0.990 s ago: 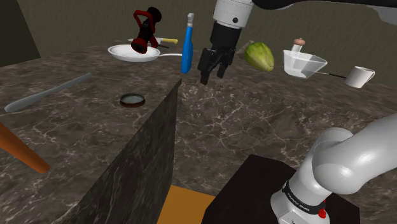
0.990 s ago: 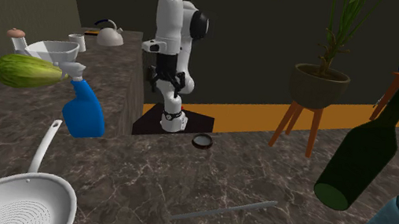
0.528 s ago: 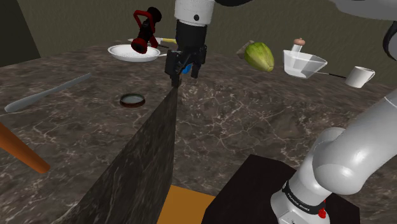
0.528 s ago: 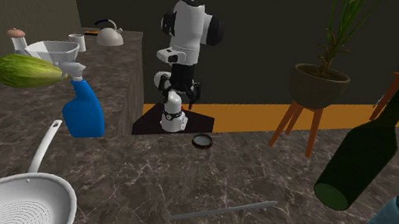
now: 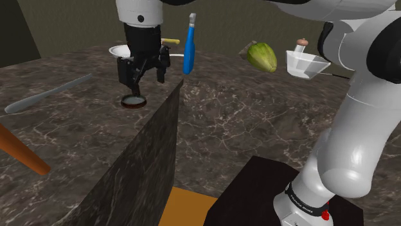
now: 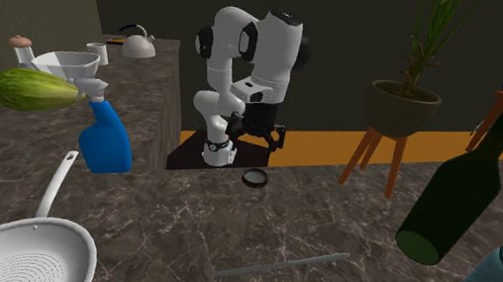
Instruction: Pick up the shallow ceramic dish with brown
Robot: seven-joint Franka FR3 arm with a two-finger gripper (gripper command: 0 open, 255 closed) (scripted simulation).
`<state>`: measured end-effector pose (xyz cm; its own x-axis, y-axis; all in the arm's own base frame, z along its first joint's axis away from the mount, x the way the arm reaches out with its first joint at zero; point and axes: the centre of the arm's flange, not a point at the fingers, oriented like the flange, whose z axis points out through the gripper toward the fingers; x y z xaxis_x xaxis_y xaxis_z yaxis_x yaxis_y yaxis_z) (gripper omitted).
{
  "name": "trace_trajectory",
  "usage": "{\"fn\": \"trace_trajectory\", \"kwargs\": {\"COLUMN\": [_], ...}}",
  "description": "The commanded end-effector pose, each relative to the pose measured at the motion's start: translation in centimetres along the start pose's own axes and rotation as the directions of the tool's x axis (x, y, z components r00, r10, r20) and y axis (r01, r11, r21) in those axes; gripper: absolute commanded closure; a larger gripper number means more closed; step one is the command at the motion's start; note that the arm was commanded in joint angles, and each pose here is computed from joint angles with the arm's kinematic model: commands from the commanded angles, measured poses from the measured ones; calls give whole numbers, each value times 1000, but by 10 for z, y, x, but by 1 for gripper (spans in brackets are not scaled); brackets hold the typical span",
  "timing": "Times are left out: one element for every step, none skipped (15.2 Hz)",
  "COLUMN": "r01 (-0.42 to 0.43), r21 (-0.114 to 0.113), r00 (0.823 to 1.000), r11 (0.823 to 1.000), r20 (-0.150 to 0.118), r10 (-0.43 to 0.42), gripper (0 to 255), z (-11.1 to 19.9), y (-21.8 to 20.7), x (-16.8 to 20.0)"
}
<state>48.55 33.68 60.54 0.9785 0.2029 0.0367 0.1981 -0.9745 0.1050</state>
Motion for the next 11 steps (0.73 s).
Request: {"fn": "trace_trajectory", "kwargs": {"r01": [20, 24, 24, 24, 24, 24, 24, 24, 24, 24, 24], "r21": [-13, -16, -16, -16, -16, -16, -16, -16, -16, -16, -16], "r00": [1000, 1000, 1000, 1000, 1000, 1000, 1000, 1000, 1000, 1000, 1000], "r11": [1000, 1000, 1000, 1000, 1000, 1000, 1000, 1000, 1000, 1000, 1000], "r20": [9, 11, 11, 11, 11, 11, 11, 11, 11, 11, 11], "r10": [-19, -24, -24, -24, -24, -24, -24, -24, -24, -24, -24], "gripper": [0, 0, 0, 0, 0, 0, 0, 0, 0, 0, 0], "z": [4, 5, 10, 15, 20, 26, 31, 36, 41, 44, 44], "y": [-21, -27, -27, -28, -28, -29, -29, -30, -31, -31, -31], "x": [16, 20, 20, 19, 19, 19, 19, 19, 18, 18, 18]}}
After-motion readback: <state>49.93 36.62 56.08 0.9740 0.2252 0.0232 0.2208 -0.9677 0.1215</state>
